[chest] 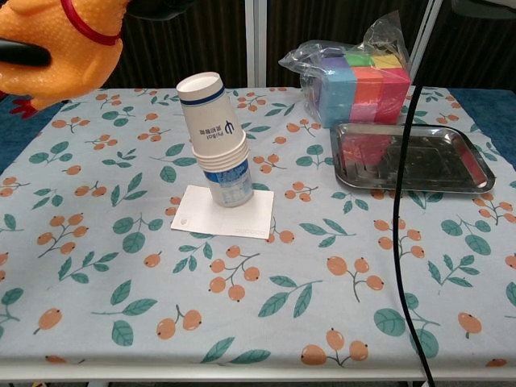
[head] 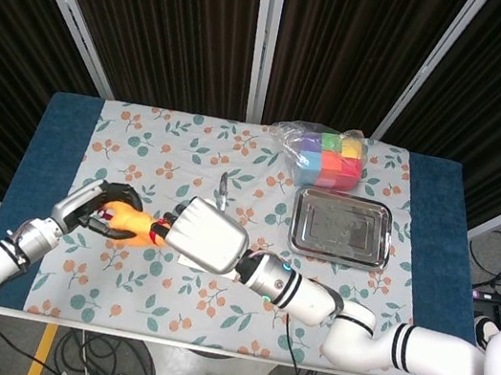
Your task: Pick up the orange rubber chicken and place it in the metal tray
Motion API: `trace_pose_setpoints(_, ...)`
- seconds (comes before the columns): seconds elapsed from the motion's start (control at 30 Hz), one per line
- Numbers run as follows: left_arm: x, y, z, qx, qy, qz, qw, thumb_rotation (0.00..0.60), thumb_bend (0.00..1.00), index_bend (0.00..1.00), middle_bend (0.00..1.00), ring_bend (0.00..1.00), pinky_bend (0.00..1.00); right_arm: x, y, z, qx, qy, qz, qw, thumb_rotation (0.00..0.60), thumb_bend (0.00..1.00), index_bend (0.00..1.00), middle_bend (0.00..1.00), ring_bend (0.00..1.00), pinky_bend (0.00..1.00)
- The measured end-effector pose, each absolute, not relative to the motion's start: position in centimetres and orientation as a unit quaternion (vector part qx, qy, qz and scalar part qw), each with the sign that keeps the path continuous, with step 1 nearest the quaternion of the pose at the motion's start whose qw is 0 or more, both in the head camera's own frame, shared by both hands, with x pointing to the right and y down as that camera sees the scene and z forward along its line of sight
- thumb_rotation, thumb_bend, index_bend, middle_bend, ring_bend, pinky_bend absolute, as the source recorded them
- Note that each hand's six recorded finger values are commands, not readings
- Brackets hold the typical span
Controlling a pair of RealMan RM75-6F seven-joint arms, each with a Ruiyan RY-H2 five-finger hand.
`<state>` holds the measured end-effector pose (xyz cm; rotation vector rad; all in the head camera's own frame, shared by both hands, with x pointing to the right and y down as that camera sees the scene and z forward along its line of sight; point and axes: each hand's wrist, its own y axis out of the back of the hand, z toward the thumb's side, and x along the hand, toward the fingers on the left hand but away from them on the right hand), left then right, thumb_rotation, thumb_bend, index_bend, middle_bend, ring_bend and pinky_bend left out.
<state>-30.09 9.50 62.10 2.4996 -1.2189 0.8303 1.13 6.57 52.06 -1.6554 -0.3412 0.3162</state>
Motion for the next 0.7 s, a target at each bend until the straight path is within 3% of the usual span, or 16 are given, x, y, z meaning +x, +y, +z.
trace_pose_setpoints(0.1,-29.8,10.0,61.8,0.865,-0.400,0.281,0.115,0.600,0.81,0.37,0.49,0.52,0.81,1.1,6.0,52.2,-0.730,-0.158,0.146,0.648,0.600,0.39,1.00,0.76,0.74,0.95)
trace_pose_setpoints(0.2,-29.5,10.5,61.6,0.875,-0.380,0.279,0.109,0.600,0.80,0.32,0.41,0.42,0.68,1.0,5.4,52.4,-0.732,-0.164,0.151,0.644,0.600,0.39,1.00,0.76,0.74,0.95)
trace_pose_setpoints(0.33,-29.3,10.7,61.3,0.883,-0.366,0.277,0.099,0.600,0.76,0.32,0.39,0.41,0.63,0.9,5.3,52.6,-0.733,-0.164,0.152,0.642,0.600,0.39,1.00,0.76,0.74,0.95)
trace_pose_setpoints(0.43,-29.1,10.5,61.3,0.884,-0.364,0.277,0.098,0.600,0.73,0.46,0.48,0.46,0.64,0.8,5.5,52.6,-0.734,-0.163,0.150,0.642,0.600,0.39,1.00,0.76,0.74,0.95)
trace_pose_setpoints(0.53,-29.3,10.2,61.5,0.879,-0.373,0.282,0.092,0.600,0.73,0.63,0.65,0.62,0.70,0.9,5.9,52.5,-0.736,-0.160,0.145,0.642,0.600,0.39,1.00,0.76,0.74,0.95)
trace_pose_setpoints(0.7,-29.6,9.5,62.1,0.866,-0.393,0.296,0.089,0.600,0.75,0.80,0.87,0.82,0.91,1.2,6.7,52.3,-0.737,-0.153,0.136,0.644,0.600,0.39,1.00,0.76,0.74,0.95)
